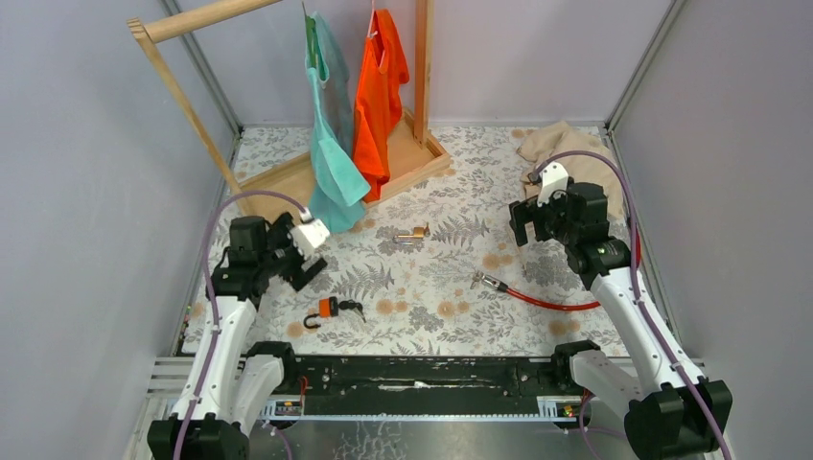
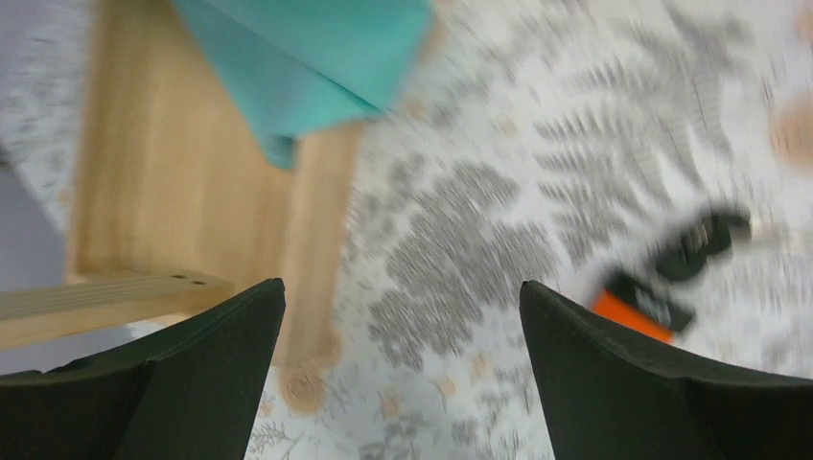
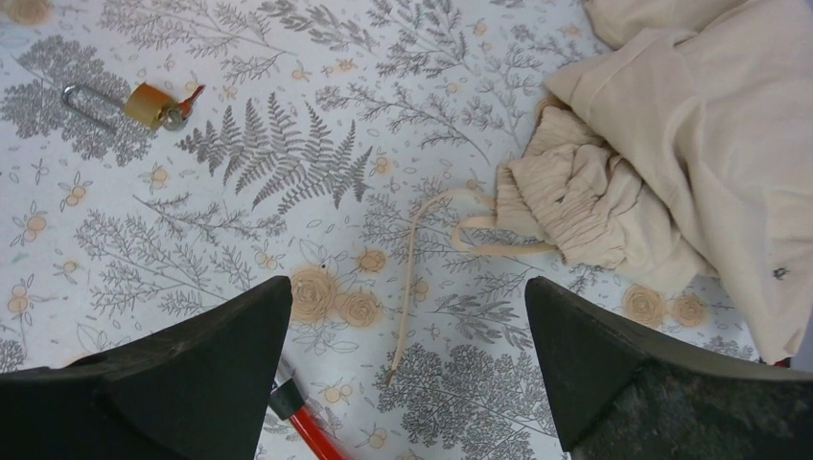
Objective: Lock with the key
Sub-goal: Move the lock to the center of the board, then pick up the lock from the center of the board.
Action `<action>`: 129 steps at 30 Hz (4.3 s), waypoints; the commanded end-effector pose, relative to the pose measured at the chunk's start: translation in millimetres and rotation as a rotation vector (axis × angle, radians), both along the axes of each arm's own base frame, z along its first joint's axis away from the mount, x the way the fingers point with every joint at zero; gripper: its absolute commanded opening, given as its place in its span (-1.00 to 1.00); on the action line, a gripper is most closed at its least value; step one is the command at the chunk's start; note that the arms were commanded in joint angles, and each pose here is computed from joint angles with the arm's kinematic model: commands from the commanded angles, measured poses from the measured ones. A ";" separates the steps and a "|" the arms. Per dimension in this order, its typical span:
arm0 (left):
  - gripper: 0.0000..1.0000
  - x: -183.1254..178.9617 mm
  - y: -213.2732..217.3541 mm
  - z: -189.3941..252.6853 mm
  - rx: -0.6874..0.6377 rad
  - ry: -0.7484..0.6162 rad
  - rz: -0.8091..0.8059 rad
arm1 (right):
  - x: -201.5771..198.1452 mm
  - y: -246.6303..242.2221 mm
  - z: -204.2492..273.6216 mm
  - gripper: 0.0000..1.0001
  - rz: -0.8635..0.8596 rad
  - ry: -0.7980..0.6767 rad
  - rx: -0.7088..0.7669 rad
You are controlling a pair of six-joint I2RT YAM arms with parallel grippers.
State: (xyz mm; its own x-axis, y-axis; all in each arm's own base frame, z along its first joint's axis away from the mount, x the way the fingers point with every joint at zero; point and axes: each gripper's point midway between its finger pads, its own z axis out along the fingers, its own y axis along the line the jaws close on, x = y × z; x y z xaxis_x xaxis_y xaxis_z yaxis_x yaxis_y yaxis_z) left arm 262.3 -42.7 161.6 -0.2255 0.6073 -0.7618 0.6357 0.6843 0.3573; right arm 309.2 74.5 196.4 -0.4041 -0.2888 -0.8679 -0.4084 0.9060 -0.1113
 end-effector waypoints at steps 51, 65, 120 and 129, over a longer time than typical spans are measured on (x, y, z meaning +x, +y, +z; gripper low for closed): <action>-0.14 -107.8 -312.5 -129.1 0.341 0.363 -0.780 | -5.4 2.7 -38.9 0.98 0.036 0.097 -0.034; 1.00 -81.0 -246.4 -92.5 0.175 0.263 -0.701 | -26.5 50.8 -64.7 0.98 0.292 0.178 0.107; 0.99 6.1 -144.8 -36.2 -0.091 0.174 -0.365 | -147.8 191.7 -154.6 -0.20 0.928 0.333 -0.332; 0.97 -8.2 -160.2 -34.3 -0.140 0.152 -0.498 | -151.7 200.0 -102.0 -1.00 1.036 0.217 -0.299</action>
State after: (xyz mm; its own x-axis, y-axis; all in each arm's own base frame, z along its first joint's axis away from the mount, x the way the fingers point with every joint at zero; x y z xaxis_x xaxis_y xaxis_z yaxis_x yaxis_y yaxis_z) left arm 253.3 -189.0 111.3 -0.1665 0.6124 -0.7728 0.9095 0.3981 0.1195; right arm 153.7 256.0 52.5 -0.0859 -0.8167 -0.5706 -0.9894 0.1373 -0.0476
